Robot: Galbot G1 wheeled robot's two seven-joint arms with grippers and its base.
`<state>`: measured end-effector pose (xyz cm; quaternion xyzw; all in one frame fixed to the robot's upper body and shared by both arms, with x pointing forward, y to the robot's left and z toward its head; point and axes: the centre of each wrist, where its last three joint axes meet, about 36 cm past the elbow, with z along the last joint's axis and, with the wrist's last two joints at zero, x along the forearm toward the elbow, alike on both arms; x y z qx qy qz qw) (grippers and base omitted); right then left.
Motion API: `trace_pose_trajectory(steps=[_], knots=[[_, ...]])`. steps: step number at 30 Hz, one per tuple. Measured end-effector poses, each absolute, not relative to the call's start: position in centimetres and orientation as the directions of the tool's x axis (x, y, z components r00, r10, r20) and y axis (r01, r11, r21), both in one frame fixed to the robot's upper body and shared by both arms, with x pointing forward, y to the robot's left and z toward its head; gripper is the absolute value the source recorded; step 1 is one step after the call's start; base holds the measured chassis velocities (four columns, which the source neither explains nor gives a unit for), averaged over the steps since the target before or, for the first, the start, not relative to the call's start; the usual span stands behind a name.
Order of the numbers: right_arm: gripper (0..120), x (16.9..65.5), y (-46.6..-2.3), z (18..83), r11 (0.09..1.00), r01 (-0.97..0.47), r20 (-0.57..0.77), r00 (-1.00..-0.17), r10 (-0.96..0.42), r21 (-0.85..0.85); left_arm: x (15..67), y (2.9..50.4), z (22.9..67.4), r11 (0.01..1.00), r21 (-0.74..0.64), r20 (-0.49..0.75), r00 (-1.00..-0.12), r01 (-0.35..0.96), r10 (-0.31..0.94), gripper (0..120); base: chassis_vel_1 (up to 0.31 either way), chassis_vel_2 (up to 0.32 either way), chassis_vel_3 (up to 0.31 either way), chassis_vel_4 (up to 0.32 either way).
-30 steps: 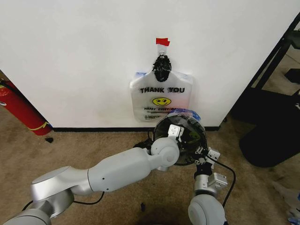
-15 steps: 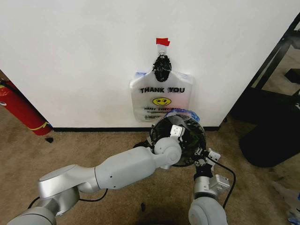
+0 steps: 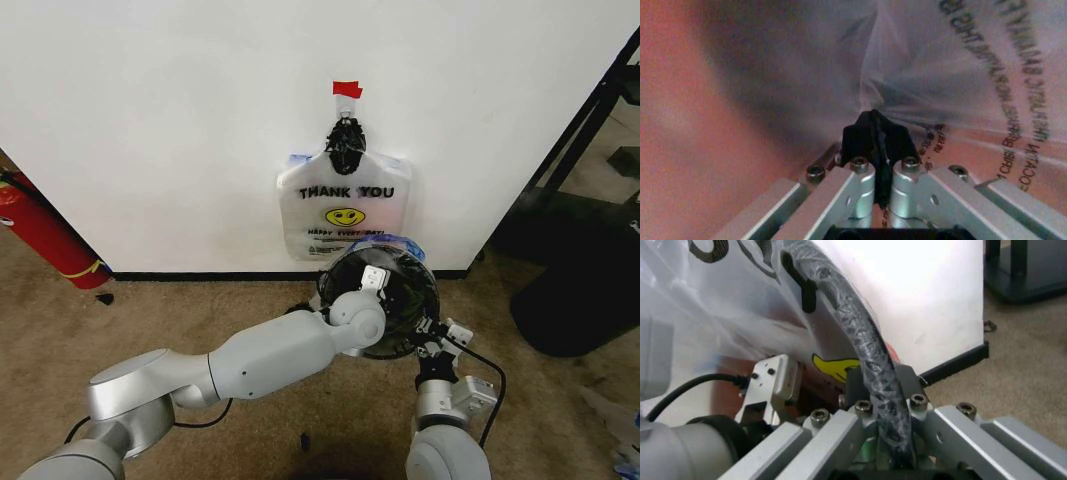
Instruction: Pick up the garbage bag from the wall and place it over the trash bin.
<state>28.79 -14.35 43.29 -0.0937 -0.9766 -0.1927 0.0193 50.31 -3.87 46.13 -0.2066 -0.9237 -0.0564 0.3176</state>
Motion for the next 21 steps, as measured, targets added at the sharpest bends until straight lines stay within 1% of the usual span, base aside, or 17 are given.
trace_pose_trajectory(steps=[10,14,21], knots=[[0,28.7,-14.7,43.7,0.88,0.207,0.132,-0.977,0.166,0.427,50.1,-3.8,45.9,0.905,-0.029,0.606,-0.713,0.424,0.353,0,0.0,0.0,0.0,0.0],[0,29.4,-15.4,43.5,0.866,0.233,0.166,-0.97,0.177,0.442,49.1,-3.5,46.7,0.893,-0.043,0.592,-0.709,0.448,0.384,0,0.0,0.0,0.0,0.0],[0,31.5,-17.4,43.4,0.808,0.307,0.255,-0.946,0.201,0.503,46.5,-3.0,49.1,0.865,-0.068,0.547,-0.707,0.497,0.449,0,0.0,0.0,0.0,0.0]])
